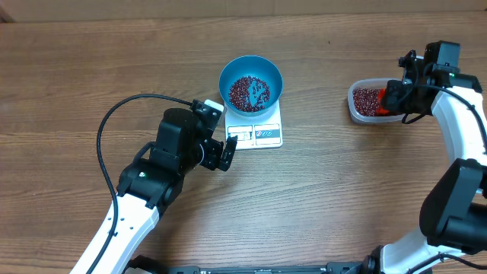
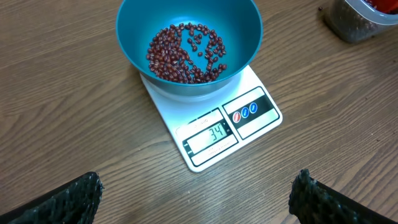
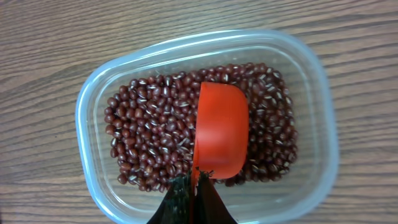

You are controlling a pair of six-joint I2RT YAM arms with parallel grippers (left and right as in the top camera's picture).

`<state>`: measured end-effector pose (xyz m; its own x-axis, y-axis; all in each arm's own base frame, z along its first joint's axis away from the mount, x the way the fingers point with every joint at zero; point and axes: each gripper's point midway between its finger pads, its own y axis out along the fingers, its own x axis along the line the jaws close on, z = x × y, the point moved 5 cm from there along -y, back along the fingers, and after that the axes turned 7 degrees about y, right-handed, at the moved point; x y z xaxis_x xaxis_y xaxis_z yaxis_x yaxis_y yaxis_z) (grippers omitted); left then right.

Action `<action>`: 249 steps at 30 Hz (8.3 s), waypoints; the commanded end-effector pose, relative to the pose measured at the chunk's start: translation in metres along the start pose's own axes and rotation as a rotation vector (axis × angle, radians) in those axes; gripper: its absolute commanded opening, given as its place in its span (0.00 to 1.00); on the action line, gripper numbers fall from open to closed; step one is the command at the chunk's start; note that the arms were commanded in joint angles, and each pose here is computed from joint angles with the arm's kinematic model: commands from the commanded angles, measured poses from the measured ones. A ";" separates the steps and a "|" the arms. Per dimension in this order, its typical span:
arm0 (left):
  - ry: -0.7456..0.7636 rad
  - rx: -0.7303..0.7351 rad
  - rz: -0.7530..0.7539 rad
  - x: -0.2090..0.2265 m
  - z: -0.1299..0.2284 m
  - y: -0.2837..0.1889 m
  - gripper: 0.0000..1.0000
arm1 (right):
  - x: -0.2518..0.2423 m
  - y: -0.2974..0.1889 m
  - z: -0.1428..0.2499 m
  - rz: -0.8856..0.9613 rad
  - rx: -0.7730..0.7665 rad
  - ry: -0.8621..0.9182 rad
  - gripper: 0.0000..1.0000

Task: Scoop item into bowl and weigh 150g on scale
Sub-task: 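Dip the red scoop into the beans with the right gripper, then lift the filled scoop and move it over the teal bowl, then tip the scoop to pour beans into the teal bowl, then carry the empty scoop back right to the bean tub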

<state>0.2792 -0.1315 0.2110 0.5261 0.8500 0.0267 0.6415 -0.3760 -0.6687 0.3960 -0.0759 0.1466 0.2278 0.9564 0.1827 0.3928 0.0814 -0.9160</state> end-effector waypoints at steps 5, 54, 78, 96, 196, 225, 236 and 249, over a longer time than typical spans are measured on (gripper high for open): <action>-0.014 0.009 0.005 0.000 0.003 0.002 0.99 | 0.009 0.019 0.011 -0.100 0.073 0.008 0.04; -0.014 0.009 0.005 0.000 0.003 0.002 0.99 | -0.048 -0.007 0.009 -0.735 0.050 0.401 0.04; -0.014 0.009 0.005 0.000 0.003 0.002 1.00 | -0.053 -0.032 0.010 -0.934 -0.002 0.429 0.04; -0.014 0.009 0.005 0.000 0.003 0.002 1.00 | 0.017 -0.044 0.006 -1.181 0.056 0.314 0.04; -0.014 0.009 0.005 0.000 0.003 0.002 1.00 | 0.325 -0.065 0.043 -0.093 -0.404 -0.738 0.04; -0.014 0.009 0.005 0.000 0.003 0.002 0.99 | 0.286 -0.089 0.018 -0.583 -0.214 -0.577 0.04; -0.014 0.009 0.005 0.000 0.003 0.002 1.00 | 0.233 -0.110 -0.001 -0.806 -0.124 -0.442 0.04; -0.014 0.009 0.005 0.000 0.003 0.002 0.99 | 0.169 -0.115 -0.025 -0.816 -0.117 -0.258 0.04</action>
<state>0.2790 -0.1314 0.2101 0.5261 0.8500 0.0263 0.6398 -0.3753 -0.6706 0.4131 0.0881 0.2663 -0.3605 0.6601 0.6590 0.3911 0.7484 -0.5357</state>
